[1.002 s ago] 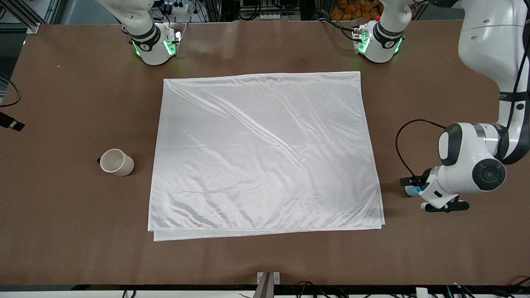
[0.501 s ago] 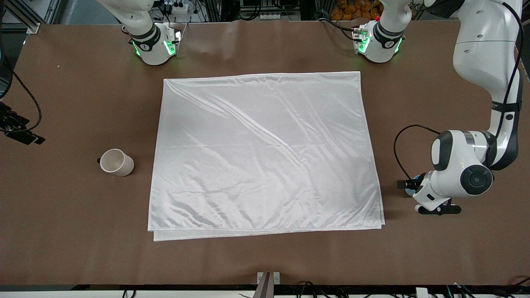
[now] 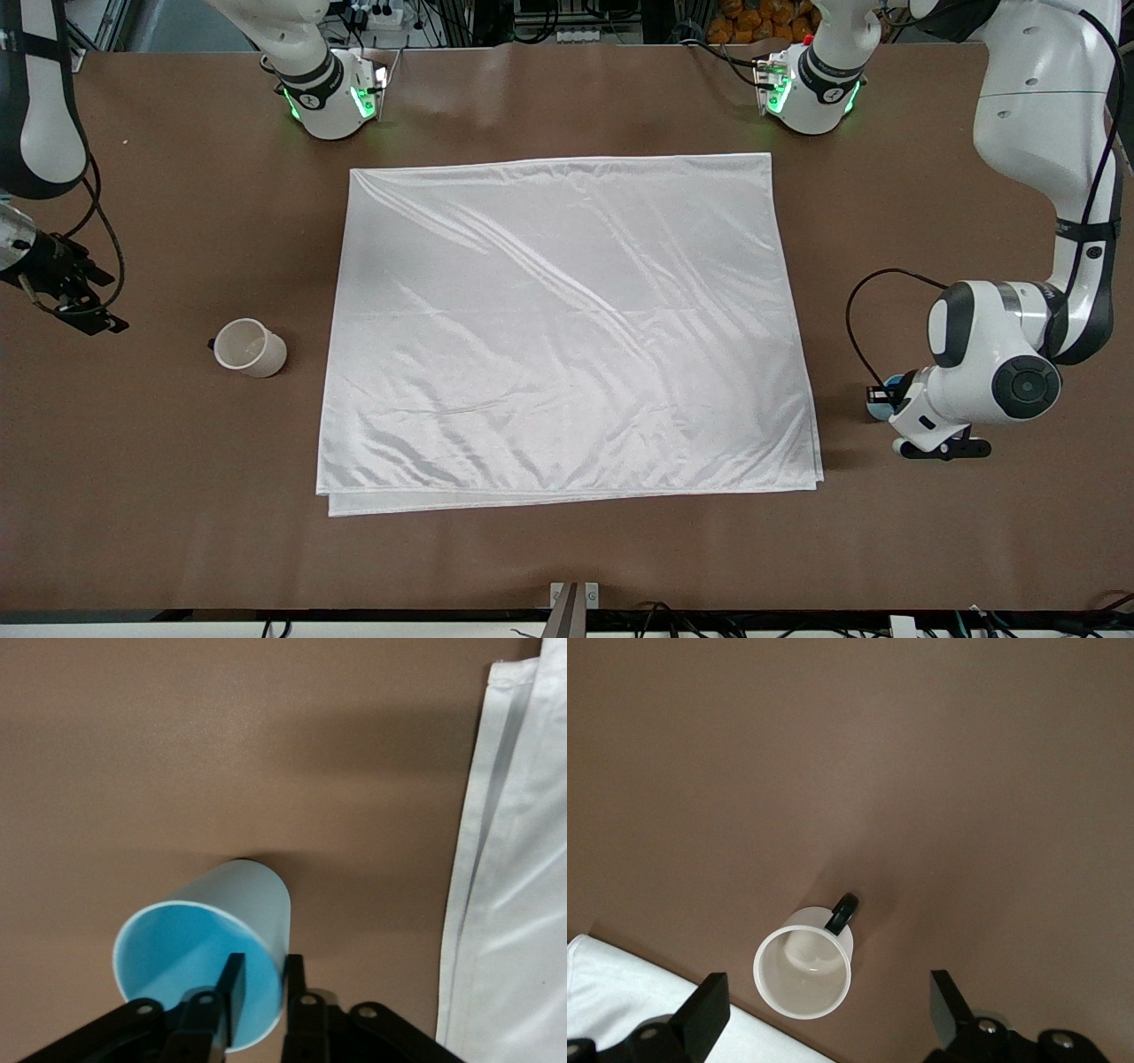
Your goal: Place blue cup into white mug on cloth
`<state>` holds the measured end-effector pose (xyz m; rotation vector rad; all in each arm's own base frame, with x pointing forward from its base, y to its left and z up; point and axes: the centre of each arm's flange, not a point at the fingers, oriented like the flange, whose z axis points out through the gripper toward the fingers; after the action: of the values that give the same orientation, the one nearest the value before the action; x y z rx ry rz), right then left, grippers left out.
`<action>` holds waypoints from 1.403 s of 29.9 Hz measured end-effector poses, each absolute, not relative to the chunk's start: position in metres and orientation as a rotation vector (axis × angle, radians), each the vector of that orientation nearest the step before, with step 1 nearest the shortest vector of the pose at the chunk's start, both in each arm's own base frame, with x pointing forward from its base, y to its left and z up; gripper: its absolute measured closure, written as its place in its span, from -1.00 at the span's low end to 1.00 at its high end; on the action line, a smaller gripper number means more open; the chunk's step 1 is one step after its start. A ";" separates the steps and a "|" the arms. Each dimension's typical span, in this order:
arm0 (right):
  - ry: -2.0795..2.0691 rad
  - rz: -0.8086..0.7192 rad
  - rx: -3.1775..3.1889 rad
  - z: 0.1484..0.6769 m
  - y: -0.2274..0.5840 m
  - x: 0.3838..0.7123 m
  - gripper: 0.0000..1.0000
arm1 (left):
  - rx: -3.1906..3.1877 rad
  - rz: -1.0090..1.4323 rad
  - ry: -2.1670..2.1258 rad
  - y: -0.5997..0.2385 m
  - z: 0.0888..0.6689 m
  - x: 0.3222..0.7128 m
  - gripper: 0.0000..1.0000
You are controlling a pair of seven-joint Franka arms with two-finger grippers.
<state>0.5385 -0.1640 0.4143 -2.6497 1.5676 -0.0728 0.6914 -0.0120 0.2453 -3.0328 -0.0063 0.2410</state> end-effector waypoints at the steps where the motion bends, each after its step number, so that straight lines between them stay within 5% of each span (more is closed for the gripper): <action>1: 1.593 -0.065 -2.635 0.411 -0.164 0.538 -1.00 | -3.033 0.241 -0.007 -0.012 0.245 0.691 0.59; 6: 1.689 -0.028 -2.581 0.396 -0.163 0.539 -1.00 | -3.032 0.243 -0.001 -0.012 0.244 0.691 0.95; 42: 1.961 -0.025 -2.393 0.246 -0.159 0.536 -1.00 | -3.038 0.176 -0.011 -0.009 0.267 0.700 0.92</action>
<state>0.5362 -0.1589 0.2461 -2.3932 1.9612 -0.0251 0.7002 -0.0088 0.2668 -3.0377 -0.0108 0.1764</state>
